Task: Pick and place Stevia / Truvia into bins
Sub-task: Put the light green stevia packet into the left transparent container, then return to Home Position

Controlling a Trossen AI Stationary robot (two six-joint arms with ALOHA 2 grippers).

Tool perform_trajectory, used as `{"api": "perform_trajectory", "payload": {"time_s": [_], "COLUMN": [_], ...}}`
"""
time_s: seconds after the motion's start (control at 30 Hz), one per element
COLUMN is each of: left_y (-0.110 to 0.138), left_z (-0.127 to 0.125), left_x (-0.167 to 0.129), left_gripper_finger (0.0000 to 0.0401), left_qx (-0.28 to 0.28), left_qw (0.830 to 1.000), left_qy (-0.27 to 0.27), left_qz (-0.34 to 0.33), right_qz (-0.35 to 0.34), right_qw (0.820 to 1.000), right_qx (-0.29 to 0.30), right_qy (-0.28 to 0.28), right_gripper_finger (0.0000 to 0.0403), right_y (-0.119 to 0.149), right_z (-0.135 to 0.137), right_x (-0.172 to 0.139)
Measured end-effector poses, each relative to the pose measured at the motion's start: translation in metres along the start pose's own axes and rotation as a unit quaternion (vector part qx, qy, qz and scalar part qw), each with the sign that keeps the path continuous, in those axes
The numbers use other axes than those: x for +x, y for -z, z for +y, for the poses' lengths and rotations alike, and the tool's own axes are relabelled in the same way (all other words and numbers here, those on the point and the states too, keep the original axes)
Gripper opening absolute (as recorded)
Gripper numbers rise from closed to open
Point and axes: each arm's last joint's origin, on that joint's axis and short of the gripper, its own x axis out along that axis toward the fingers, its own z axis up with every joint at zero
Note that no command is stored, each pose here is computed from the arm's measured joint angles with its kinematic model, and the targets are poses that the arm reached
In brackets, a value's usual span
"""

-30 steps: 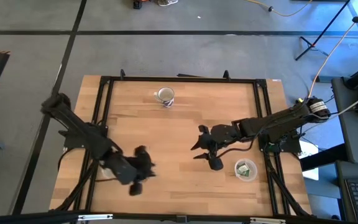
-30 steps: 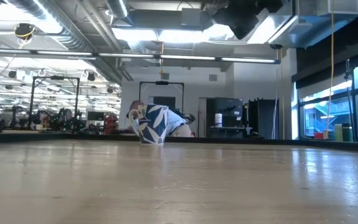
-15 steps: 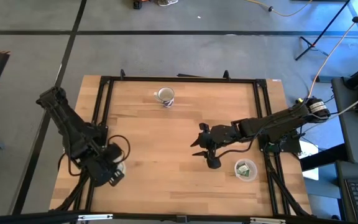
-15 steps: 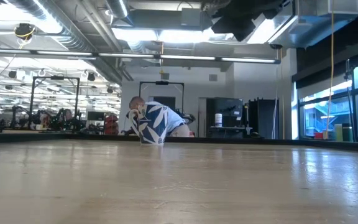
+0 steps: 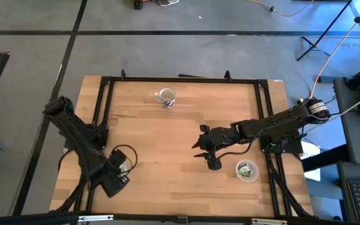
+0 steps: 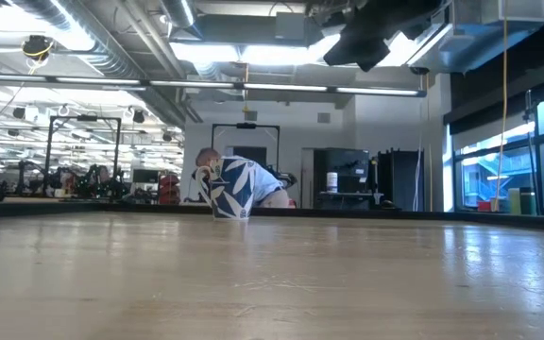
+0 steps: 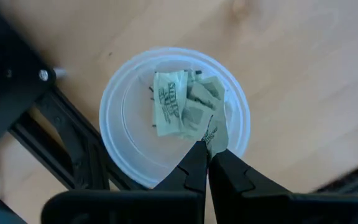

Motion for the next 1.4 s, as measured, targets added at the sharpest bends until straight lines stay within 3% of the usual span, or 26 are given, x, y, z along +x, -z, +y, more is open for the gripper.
{"api": "perform_trajectory", "payload": {"time_s": [0.33,0.57,0.7,0.8,0.9,1.0,1.13,1.4], "left_y": [-0.021,-0.022,-0.021,-0.023,-0.027,-0.035,-0.049,-0.085], "left_z": [-0.016,-0.017,-0.014,-0.003,0.009,0.018,0.025,0.032], "left_x": [0.021,0.023,0.017,0.005,-0.012,-0.03,-0.051,-0.078], "left_gripper_finger": [0.0018,0.0042,0.0052,0.0056,0.0055,0.0052,0.0047,0.0039], "left_qx": [0.032,0.032,0.064,0.068,0.068,0.093,0.153,0.228], "left_qw": [0.998,0.997,0.995,0.997,0.996,0.98,0.937,0.882], "left_qy": [-0.047,-0.053,-0.043,-0.027,0.017,0.075,0.129,0.153], "left_qz": [0.025,0.05,0.058,0.026,-0.047,-0.161,-0.286,-0.382], "right_qz": [0.005,0.008,0.012,0.012,-0.004,-0.014,-0.016,-0.045], "right_qw": [1.0,1.0,1.0,1.0,1.0,0.999,1.0,0.997], "right_qx": [0.003,0.002,0.001,-0.014,-0.025,-0.032,-0.019,0.016], "right_qy": [0.0,0.0,0.001,0.001,0.0,0.002,0.016,0.061], "right_gripper_finger": [0.0184,0.0184,0.0184,0.0184,0.0184,0.0184,0.0184,0.0184], "right_y": [0.001,0.002,0.002,0.002,-0.002,-0.006,-0.007,-0.008], "right_z": [0.0,0.0,0.0,0.0,0.0,-0.002,-0.011,-0.036], "right_x": [0.0,0.0,0.0,-0.002,-0.011,-0.025,-0.048,-0.098]}}
